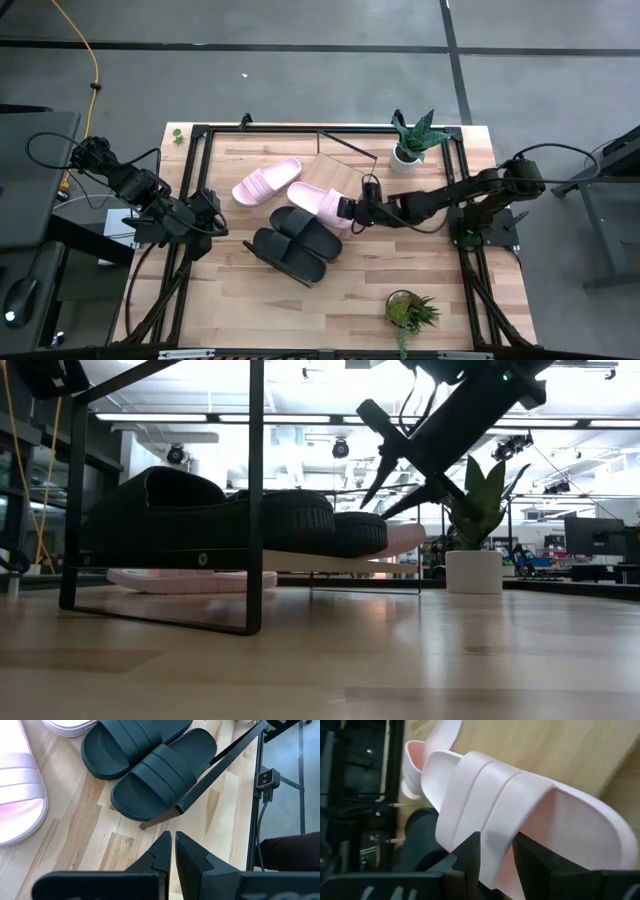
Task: Pick and place slides into the shelf
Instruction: Put the bottom pink slipper on the shelf, then put the pink slipper on the shelf
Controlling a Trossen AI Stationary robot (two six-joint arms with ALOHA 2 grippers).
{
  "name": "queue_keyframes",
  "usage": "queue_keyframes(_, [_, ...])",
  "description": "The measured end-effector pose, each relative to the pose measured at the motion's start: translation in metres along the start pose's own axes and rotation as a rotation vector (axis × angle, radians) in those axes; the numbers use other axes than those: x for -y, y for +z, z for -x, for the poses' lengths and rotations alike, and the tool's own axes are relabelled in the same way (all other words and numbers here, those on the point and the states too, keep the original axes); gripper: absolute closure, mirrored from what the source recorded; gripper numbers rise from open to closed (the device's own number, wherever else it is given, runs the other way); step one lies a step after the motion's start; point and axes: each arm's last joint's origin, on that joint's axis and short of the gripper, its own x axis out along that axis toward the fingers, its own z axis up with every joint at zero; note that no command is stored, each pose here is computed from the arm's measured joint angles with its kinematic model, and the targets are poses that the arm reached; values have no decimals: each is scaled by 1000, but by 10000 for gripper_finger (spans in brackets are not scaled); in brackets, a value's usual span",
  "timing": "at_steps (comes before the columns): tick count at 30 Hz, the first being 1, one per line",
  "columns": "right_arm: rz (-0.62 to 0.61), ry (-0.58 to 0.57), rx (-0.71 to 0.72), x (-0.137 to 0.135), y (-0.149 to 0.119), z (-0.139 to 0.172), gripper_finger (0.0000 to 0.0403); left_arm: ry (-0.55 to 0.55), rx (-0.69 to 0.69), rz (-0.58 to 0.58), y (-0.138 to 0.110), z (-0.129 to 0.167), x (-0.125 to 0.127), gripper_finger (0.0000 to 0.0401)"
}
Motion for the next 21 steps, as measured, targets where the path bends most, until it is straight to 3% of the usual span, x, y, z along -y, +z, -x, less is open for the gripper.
queue_keyframes(6, [31, -101, -1, -5, 1, 7, 298, 0, 0, 0, 0, 0, 0, 387])
queue_keyframes(18, [138, -187, 83, -20, -5, 28, 298, 0, 0, 2, 0, 0, 0, 387])
queue_keyframes(21, [177, -213, 87, -23, -7, 34, 298, 24, 4, 54, -1, 0, -2, 387])
